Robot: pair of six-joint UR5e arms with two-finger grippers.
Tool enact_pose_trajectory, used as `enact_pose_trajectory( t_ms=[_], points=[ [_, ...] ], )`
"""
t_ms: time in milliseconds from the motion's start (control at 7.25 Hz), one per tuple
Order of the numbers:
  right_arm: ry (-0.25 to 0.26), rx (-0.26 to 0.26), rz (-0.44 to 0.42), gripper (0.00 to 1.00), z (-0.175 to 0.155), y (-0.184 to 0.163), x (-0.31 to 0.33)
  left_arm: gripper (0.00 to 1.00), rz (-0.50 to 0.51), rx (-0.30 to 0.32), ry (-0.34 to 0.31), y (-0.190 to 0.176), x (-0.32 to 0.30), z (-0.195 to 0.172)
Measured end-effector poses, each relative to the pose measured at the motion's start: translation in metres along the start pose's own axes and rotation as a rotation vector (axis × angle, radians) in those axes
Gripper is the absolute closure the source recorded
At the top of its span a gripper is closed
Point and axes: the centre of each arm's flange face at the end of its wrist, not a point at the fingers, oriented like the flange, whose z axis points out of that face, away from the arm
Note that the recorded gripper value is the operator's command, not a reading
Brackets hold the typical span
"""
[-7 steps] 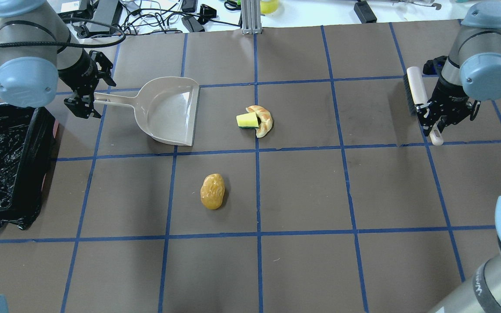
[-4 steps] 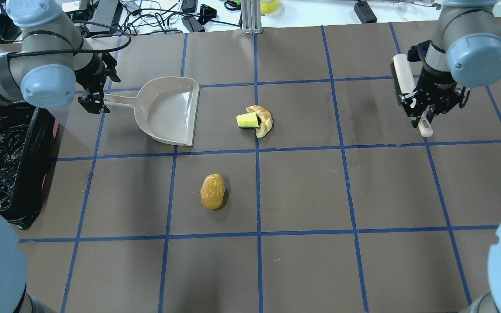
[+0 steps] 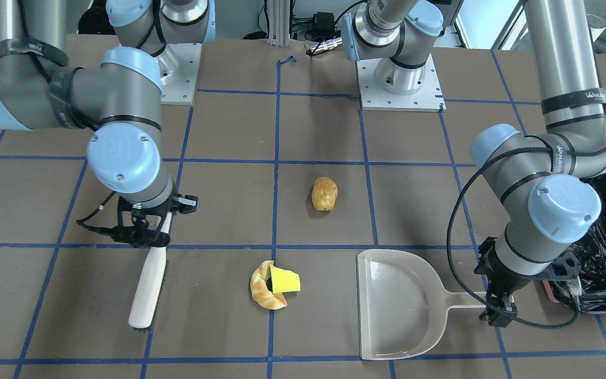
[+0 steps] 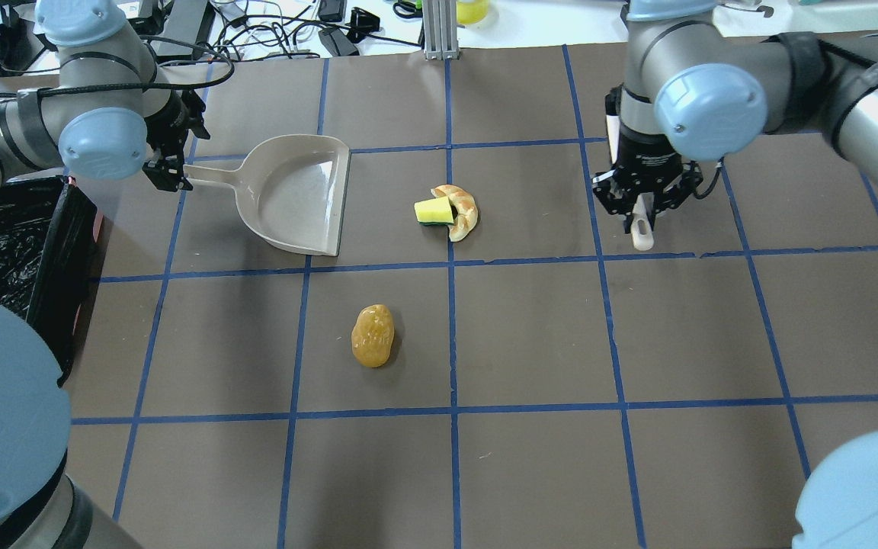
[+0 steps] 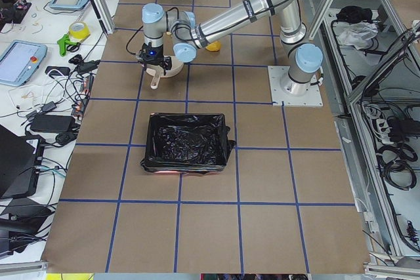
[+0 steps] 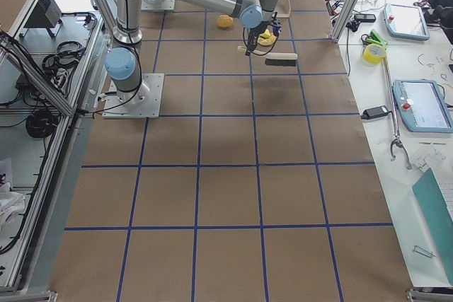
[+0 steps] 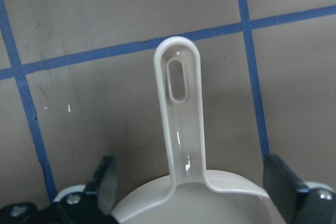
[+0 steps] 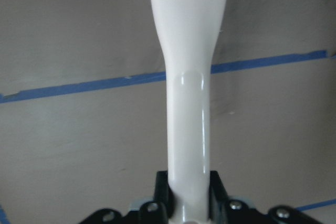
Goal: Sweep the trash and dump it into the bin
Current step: 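Grasp brush with right gripper, carry it toward roll while left holds dustpan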
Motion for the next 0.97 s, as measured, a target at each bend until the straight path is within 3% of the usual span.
enact_pose_trajectory(
  t_ms=[414, 552, 690, 828, 966],
  points=[
    [-0.030, -0.044, 0.023, 0.94, 0.023, 0.032, -0.085, 0.02, -0.027, -0.007, -0.033, 0.001, 0.004, 0.027],
    [-0.026, -0.054, 0.019, 0.94, 0.032, 0.039, -0.106, 0.14, -0.034, -0.010, -0.043, 0.001, 0.003, 0.033],
    [-0.026, -0.060, 0.008, 0.94, 0.038, 0.041, -0.123, 0.74, -0.039, -0.011, -0.049, 0.002, 0.002, 0.037],
    [-0.038, -0.061, -0.005, 0.94, 0.040, 0.042, -0.139, 1.00, -0.049, -0.011, -0.048, 0.002, 0.002, 0.036],
    [-0.052, -0.056, -0.012, 0.94, 0.038, 0.038, -0.151, 1.00, -0.067, -0.010, -0.042, 0.002, 0.003, 0.033]
  ],
)
